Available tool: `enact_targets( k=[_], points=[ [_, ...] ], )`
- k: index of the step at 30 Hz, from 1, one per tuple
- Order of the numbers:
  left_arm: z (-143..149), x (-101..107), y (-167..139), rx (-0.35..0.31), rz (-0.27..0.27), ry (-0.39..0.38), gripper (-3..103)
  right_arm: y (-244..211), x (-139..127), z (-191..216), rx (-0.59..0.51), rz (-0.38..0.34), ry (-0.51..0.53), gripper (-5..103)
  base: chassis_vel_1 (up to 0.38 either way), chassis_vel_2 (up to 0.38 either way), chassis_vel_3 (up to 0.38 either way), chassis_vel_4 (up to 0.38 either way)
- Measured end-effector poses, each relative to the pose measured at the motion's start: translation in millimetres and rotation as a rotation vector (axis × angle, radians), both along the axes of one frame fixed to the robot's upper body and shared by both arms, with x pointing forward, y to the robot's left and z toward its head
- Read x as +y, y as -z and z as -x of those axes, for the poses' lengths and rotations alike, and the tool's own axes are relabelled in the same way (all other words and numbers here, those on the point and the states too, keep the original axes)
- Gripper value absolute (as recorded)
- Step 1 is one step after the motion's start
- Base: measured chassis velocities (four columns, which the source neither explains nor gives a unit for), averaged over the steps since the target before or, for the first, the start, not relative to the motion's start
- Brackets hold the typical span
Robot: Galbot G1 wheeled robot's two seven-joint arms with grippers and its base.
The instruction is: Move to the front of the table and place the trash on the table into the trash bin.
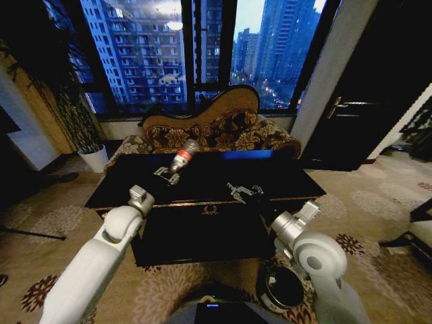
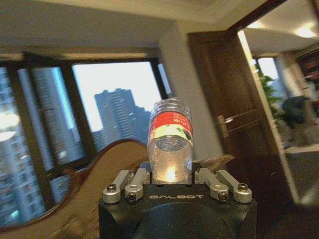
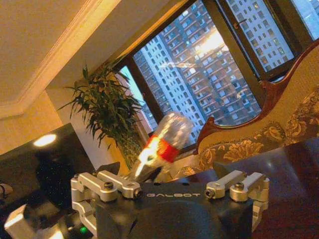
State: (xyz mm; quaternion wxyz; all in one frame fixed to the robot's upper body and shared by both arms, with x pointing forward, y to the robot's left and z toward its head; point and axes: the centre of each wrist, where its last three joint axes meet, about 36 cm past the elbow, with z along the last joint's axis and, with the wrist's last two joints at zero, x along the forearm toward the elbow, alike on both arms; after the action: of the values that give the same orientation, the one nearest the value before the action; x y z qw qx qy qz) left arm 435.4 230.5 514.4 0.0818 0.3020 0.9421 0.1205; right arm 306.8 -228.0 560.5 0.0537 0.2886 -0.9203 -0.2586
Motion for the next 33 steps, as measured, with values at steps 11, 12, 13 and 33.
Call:
enact_targets(
  k=[11, 12, 13, 33],
  points=[
    [-21.8, -51.3, 0.4, -0.027, 0.01, 0.142, 34, -8.6, -8.0, 5.1, -0.013, 0.018, -0.008, 100, 0.0, 0.0, 0.0, 0.0],
    [-18.6, -57.9, -3.0, -0.026, 0.015, 0.16, 34, -8.9, -9.3, 3.5, -0.014, 0.018, -0.008, 100, 0.0, 0.0, 0.0, 0.0],
    [-14.7, -63.9, -8.1, -0.013, 0.02, 0.171, 34, -8.3, -10.9, 0.2, -0.014, 0.019, -0.007, 100, 0.0, 0.0, 0.0, 0.0],
    [3.8, -78.3, -23.7, 0.043, 0.009, 0.264, 34, 5.3, -21.7, -52.2, 0.034, -0.05, -0.041, 100, 0.0, 0.0, 0.0, 0.0]
  ],
)
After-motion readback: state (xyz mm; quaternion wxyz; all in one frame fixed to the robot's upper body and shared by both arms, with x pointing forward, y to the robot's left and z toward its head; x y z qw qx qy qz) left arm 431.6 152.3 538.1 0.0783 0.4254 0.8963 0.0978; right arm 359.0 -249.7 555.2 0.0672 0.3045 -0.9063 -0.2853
